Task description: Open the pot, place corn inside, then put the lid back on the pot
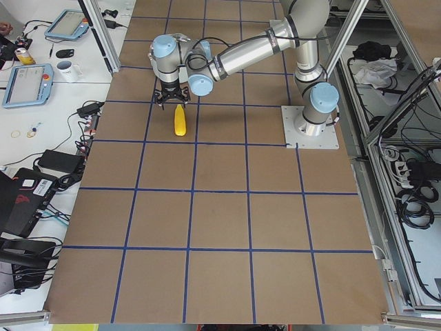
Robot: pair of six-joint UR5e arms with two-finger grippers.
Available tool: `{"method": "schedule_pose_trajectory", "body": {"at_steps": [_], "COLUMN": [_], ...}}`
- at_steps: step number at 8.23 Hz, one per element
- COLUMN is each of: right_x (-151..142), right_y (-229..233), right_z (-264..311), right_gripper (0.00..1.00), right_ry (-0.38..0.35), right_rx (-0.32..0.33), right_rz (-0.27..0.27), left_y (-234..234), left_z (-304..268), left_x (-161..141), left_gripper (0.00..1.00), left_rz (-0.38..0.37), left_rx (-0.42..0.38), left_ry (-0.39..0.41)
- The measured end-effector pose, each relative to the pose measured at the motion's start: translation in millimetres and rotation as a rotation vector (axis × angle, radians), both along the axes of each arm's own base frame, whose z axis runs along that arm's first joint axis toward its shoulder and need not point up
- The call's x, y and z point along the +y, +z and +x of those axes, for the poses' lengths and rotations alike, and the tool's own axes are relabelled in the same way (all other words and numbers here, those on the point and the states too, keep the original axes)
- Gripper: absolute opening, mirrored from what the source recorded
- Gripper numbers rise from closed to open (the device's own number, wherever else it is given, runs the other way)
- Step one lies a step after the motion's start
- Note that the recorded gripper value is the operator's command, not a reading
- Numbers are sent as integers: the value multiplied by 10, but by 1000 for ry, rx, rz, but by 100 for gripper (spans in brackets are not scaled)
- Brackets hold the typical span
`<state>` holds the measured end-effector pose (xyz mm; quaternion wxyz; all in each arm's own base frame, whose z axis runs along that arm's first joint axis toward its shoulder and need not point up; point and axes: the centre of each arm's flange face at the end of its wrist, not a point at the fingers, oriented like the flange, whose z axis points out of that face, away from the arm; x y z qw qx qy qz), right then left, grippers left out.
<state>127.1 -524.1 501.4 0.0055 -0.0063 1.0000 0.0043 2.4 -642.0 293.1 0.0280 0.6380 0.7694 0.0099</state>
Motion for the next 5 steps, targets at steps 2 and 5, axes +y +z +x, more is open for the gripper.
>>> {"method": "schedule_pose_trajectory", "body": {"at_steps": [2,5], "right_x": [-1,-3], "right_y": [1,2], "right_z": [-3,-4], "right_gripper": [100,100], "right_ry": [0,1], "right_rx": [0,0], "right_rz": [0,-2], "left_y": [-347,-733], "left_z": [1,3], "left_x": [-10,-18], "left_gripper": [100,100], "left_rz": [49,77], "left_rx": [11,17], "left_ry": [0,-5]}}
